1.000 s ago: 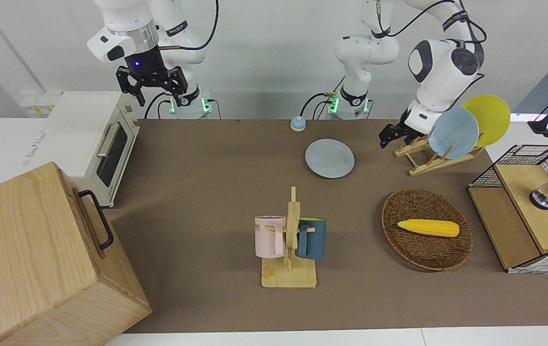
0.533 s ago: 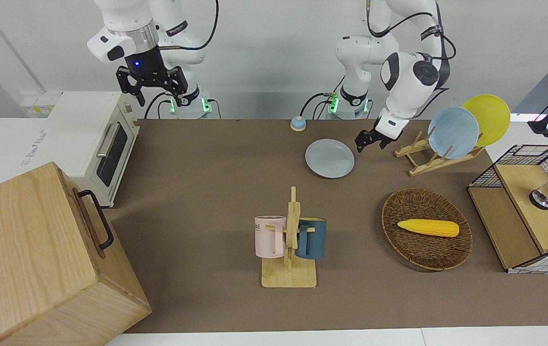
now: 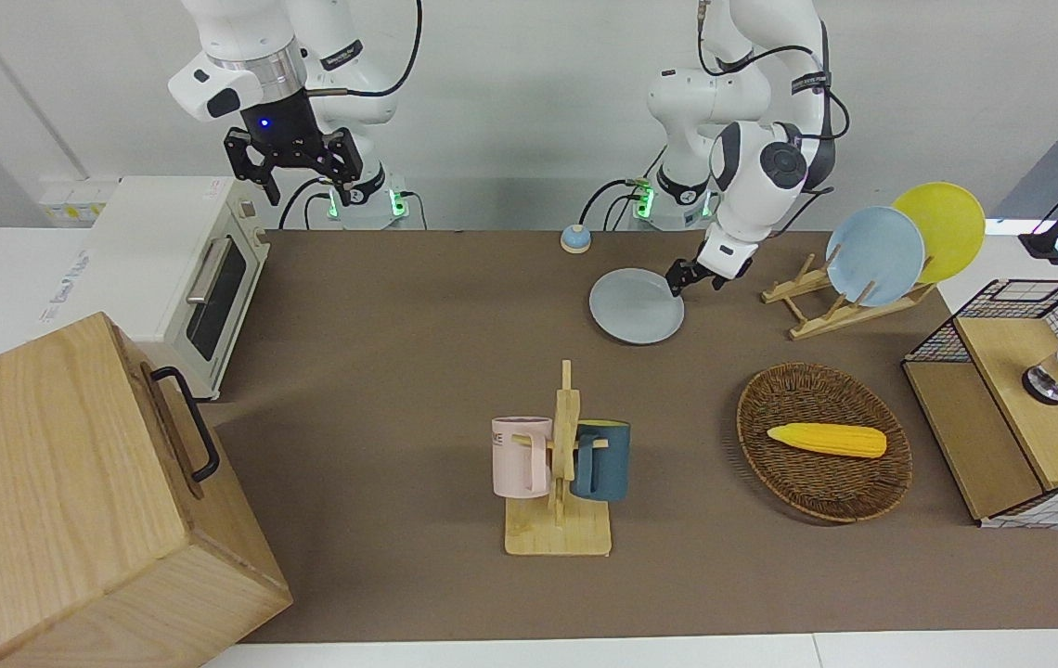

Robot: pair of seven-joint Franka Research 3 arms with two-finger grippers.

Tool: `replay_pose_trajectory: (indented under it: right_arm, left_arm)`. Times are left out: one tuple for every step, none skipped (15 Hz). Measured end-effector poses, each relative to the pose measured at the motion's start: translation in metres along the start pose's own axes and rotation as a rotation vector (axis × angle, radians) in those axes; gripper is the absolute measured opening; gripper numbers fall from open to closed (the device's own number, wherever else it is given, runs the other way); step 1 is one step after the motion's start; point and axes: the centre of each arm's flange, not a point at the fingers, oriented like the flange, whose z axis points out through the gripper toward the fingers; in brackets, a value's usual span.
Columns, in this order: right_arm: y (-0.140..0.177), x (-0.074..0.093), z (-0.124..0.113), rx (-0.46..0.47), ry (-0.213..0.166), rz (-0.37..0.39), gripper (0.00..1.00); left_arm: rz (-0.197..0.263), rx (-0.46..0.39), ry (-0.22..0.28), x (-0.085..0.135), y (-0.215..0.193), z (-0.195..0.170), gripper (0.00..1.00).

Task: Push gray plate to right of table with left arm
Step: 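Move the left gripper down toward the gray plate's near edge, then push the gray plate with the left gripper away from the basket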

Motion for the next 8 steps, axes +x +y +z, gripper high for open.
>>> replay_pose_trajectory:
  right_arm:
    - [0.0,0.0,0.0,0.0,0.0,0.0,1.0]
    - [0.0,0.0,0.0,0.0,0.0,0.0,1.0]
    - [0.0,0.0,0.0,0.0,0.0,0.0,1.0]
    - [0.0,0.0,0.0,0.0,0.0,0.0,1.0]
    - [0.0,0.0,0.0,0.0,0.0,0.0,1.0]
    - [0.0,0.0,0.0,0.0,0.0,0.0,1.0]
    - [0.0,0.0,0.0,0.0,0.0,0.0,1.0]
    - [0.0,0.0,0.0,0.0,0.0,0.0,1.0]
  left_arm:
    - [0.002,0.004,-0.01,-0.003,0.0,0.006,0.93]
    - [0.003,0.005,-0.02,-0.006,0.001,0.011,0.93]
    - [0.002,0.003,-0.029,-0.009,0.002,0.015,0.88]
    - [0.003,0.002,-0.035,-0.011,0.003,0.019,0.87]
    - [0.005,0.003,-0.039,-0.013,0.004,0.021,0.86]
    - [0.006,0.002,-0.043,-0.015,0.005,0.023,0.8]
    - [0.004,-0.004,-0.048,-0.017,0.007,0.025,0.78]
    - [0.001,-0.009,-0.051,-0.018,0.008,0.027,0.77]
